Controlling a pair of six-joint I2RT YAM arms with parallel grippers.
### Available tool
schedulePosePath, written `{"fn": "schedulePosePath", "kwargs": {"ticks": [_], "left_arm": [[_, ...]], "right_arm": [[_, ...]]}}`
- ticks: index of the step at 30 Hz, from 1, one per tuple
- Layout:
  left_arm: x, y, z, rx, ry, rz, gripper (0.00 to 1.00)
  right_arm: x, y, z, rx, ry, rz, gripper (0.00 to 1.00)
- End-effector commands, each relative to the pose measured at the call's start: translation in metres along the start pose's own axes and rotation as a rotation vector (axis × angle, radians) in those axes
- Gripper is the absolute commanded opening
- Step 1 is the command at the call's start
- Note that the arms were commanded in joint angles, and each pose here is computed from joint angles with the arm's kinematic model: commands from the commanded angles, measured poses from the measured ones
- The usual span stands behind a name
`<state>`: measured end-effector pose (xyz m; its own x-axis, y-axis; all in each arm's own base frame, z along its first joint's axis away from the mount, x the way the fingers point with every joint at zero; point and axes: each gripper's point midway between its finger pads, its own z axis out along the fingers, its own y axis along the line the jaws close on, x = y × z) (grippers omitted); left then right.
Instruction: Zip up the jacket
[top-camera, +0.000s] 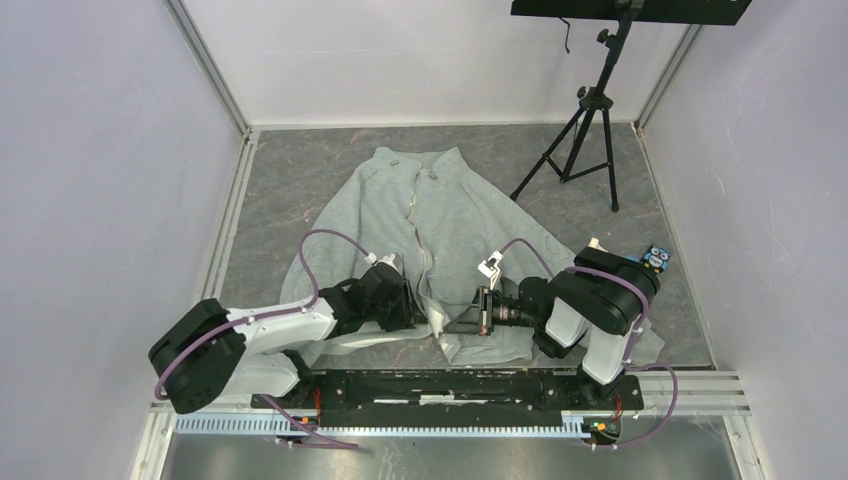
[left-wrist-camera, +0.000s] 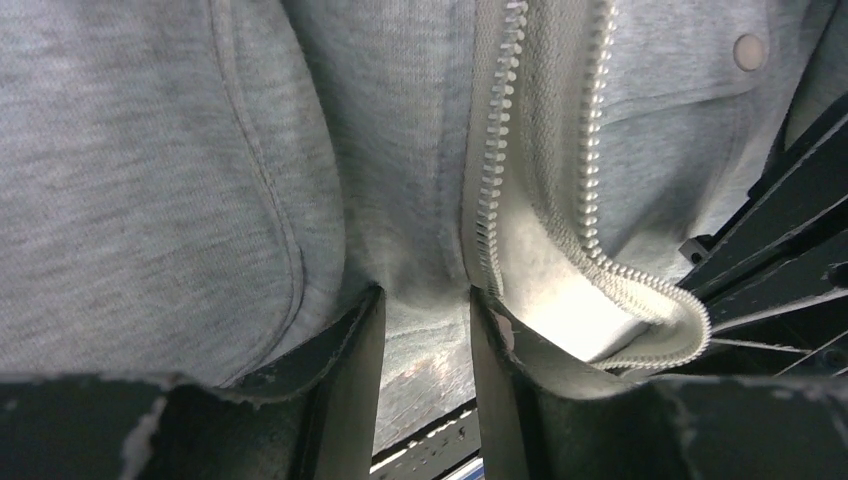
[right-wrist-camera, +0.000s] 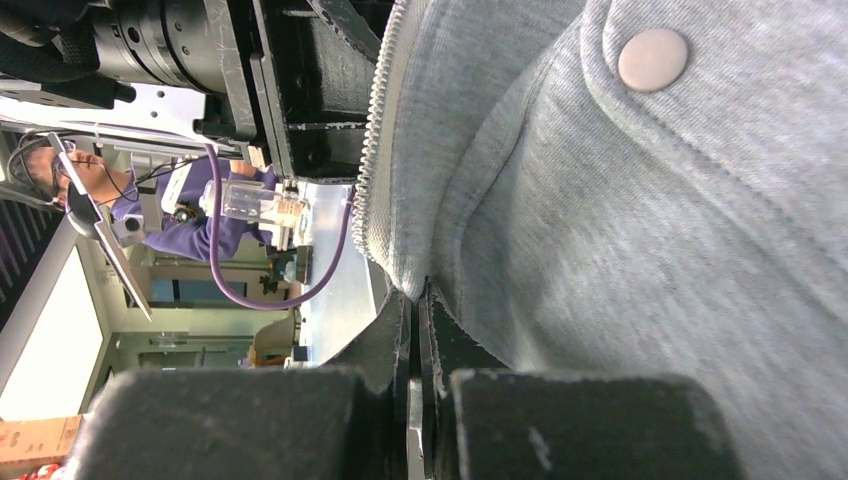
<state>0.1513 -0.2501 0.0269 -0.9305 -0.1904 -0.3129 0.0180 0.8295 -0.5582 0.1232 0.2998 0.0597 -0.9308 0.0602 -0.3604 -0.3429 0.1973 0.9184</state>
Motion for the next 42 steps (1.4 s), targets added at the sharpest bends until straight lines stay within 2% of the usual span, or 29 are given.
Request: {"fn": "schedulePosePath", "kwargs": {"ticks": [1, 4, 6, 7, 9, 12, 16, 23, 34, 42], "left_arm": [[-0.006, -0.004, 0.012, -0.007, -0.025, -0.014, 0.44], [-0.005, 0.005, 0.018, -0.047, -0.025, -0.015, 0.43], [-0.007, 0.011, 0.023, -0.072, -0.040, -0.015, 0.34], [-0.006, 0.011, 0.025, -0.071, -0.036, -0.015, 0.26], [-0.005, 0.010, 0.025, -0.069, -0.031, -0.017, 0.15], [-0.006, 0.010, 0.019, -0.047, -0.046, 0.005, 0.08], [-0.007, -0.005, 0.003, 0.093, -0.086, 0.105, 0.08], [0.004, -0.023, -0.023, 0.298, -0.099, 0.393, 0.05], [-0.016, -0.054, -0.061, 0.551, -0.396, 0.686, 0.02], [-0.015, -0.068, -0.081, 0.652, -0.475, 0.828, 0.02]], "right_arm": [[-0.021, 0.039, -0.001, -0.167, -0.092, -0.158, 0.00], [-0.021, 0.038, -0.001, -0.162, -0.093, -0.158, 0.00], [-0.021, 0.037, -0.001, -0.160, -0.092, -0.157, 0.00], [-0.021, 0.037, -0.001, -0.158, -0.092, -0.157, 0.00], [-0.021, 0.036, -0.001, -0.156, -0.091, -0.158, 0.01], [-0.019, 0.032, -0.001, -0.143, -0.083, -0.166, 0.00], [-0.015, 0.023, 0.001, -0.113, -0.058, -0.205, 0.00], [-0.016, 0.024, 0.004, -0.115, -0.025, -0.268, 0.00], [-0.015, 0.038, 0.006, -0.170, 0.026, -0.289, 0.00], [-0.010, 0.046, 0.008, -0.219, 0.083, -0.300, 0.00]]}}
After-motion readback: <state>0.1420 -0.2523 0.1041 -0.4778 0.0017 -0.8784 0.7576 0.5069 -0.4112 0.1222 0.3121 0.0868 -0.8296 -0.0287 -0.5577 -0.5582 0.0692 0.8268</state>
